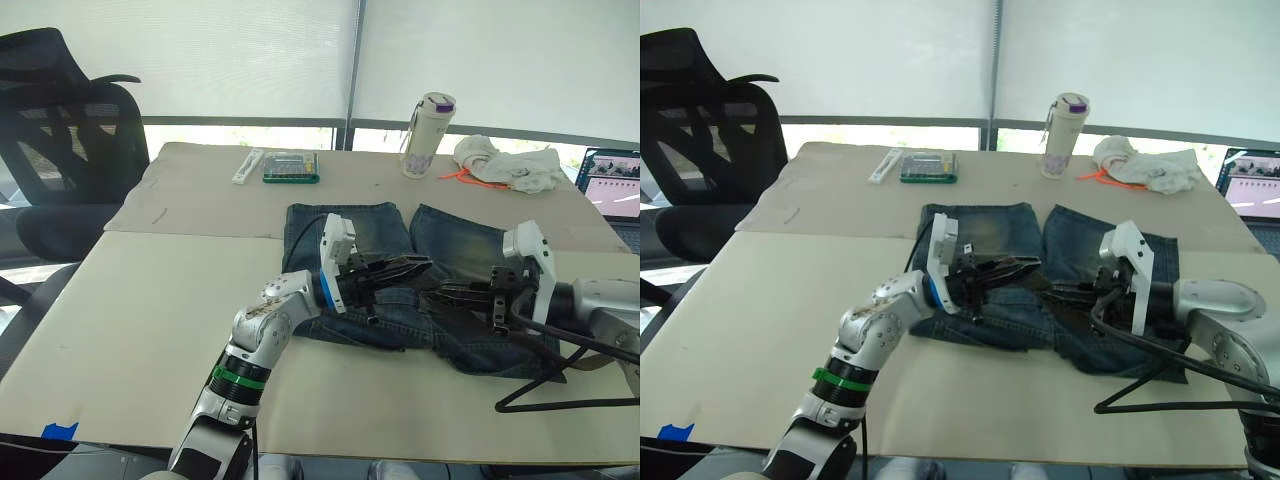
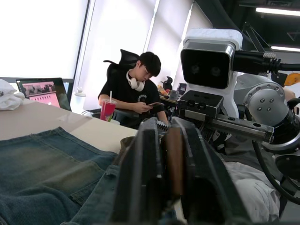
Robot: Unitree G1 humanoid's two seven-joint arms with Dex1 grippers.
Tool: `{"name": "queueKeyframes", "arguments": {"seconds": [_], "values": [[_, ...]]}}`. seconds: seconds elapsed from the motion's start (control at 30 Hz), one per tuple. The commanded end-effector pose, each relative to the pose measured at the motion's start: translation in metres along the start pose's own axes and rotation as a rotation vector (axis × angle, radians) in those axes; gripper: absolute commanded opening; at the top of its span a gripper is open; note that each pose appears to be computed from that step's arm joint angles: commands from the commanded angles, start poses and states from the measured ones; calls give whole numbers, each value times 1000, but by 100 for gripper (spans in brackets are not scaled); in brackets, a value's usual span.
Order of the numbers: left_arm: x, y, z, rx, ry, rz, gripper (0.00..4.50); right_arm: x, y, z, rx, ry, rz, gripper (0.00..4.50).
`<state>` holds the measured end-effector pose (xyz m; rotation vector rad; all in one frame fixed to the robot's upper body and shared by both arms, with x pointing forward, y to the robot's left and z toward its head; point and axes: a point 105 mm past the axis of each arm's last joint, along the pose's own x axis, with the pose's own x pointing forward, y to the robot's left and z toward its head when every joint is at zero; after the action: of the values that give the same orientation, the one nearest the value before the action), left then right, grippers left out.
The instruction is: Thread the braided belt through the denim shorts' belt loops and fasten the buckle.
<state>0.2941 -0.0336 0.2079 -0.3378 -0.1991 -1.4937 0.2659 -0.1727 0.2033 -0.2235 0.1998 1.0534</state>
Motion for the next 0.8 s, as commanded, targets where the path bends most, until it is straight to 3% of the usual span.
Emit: {"name": "queueKeyframes", "arguments": {"seconds": [0.03,0.13,0.23,0.37,0.43,0.53,0.63,0.8], "values": [[6,-5,6,-1,-33,-22,0,-11,-8,7,-40,-14,-93,109],[9,3,9,-38,-70,54,0,-27,-14,10,14,-87,-189,214],[17,11,14,-154,-152,144,0,-50,-10,14,204,-243,-217,315],[31,3,17,-289,-224,132,0,-62,16,18,393,-366,-97,449],[33,2,20,-329,-249,141,0,-59,24,20,433,-390,-68,449],[38,4,33,-488,-360,145,0,-27,40,1,540,-411,-54,449],[39,0,38,-545,-377,119,0,-11,25,-10,708,-575,-175,449],[36,-2,40,-567,-375,111,0,6,15,-6,852,-795,-226,449]]}}
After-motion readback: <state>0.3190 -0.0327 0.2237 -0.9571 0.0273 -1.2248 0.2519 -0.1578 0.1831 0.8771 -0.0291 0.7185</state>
